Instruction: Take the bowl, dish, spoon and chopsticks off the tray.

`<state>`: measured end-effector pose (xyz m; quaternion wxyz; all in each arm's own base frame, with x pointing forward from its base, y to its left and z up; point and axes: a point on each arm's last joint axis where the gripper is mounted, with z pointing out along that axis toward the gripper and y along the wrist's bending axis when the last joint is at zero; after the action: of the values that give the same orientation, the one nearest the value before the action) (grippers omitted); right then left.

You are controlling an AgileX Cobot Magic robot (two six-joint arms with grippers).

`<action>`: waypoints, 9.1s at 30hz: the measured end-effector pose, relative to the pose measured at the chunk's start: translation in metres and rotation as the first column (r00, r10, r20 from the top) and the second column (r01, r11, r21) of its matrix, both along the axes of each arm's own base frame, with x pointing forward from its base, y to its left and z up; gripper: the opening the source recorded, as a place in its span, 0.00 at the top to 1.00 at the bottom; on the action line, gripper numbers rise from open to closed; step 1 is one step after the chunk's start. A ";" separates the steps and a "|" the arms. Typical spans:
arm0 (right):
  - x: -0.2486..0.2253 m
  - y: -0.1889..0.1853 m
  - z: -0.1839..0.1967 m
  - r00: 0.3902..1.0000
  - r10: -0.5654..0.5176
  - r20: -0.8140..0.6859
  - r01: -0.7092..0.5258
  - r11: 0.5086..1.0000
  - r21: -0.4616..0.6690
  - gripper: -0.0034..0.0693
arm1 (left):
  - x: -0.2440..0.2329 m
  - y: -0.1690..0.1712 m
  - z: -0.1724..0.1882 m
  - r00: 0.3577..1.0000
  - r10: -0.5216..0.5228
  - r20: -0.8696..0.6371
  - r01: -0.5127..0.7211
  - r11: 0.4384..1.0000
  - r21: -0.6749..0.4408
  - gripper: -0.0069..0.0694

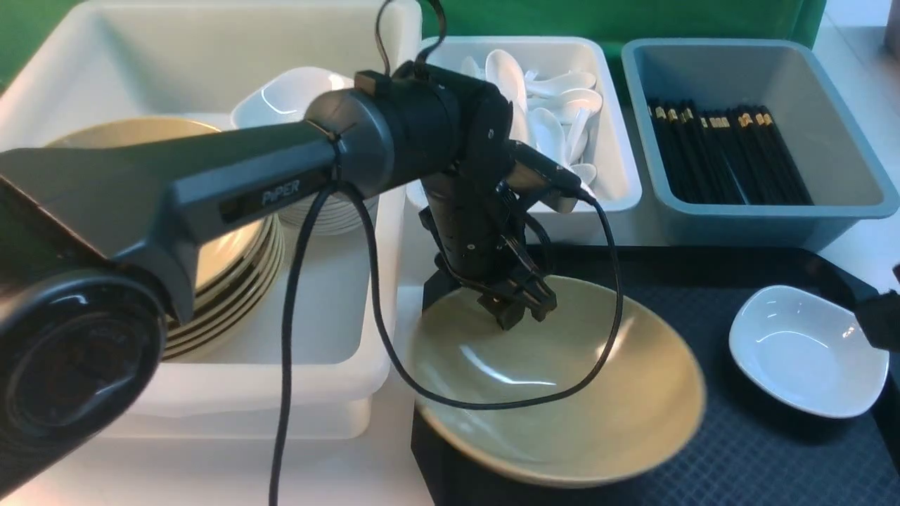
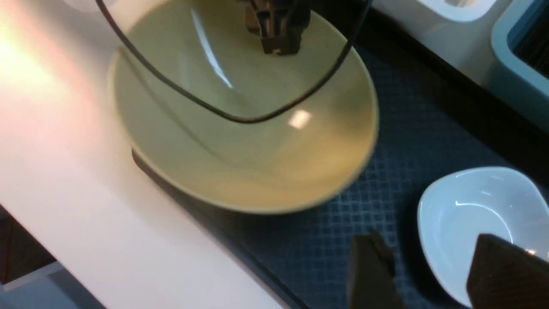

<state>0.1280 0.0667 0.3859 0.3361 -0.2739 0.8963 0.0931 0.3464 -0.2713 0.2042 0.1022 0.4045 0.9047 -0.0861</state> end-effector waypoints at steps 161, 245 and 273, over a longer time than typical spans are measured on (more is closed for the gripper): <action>0.022 0.037 0.003 0.976 0.219 0.002 -0.215 0.958 0.187 0.90 | 0.118 0.238 0.106 0.806 0.508 0.304 -0.432 0.856 -0.284 0.42; -0.061 -0.060 -0.085 0.668 -0.427 0.609 0.289 0.903 0.317 0.91 | -0.311 0.265 0.103 0.477 0.697 0.536 -0.458 0.717 -0.525 0.92; -0.075 -0.075 -0.210 0.626 -0.601 0.498 0.541 0.794 0.277 0.91 | -0.311 0.265 0.102 0.480 0.687 0.546 -0.453 0.727 -0.516 0.92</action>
<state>0.0532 -0.0086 0.1754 0.6096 0.0272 0.7901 -0.0582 0.0355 -0.0063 0.3066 0.5238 0.0552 0.8498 -0.0216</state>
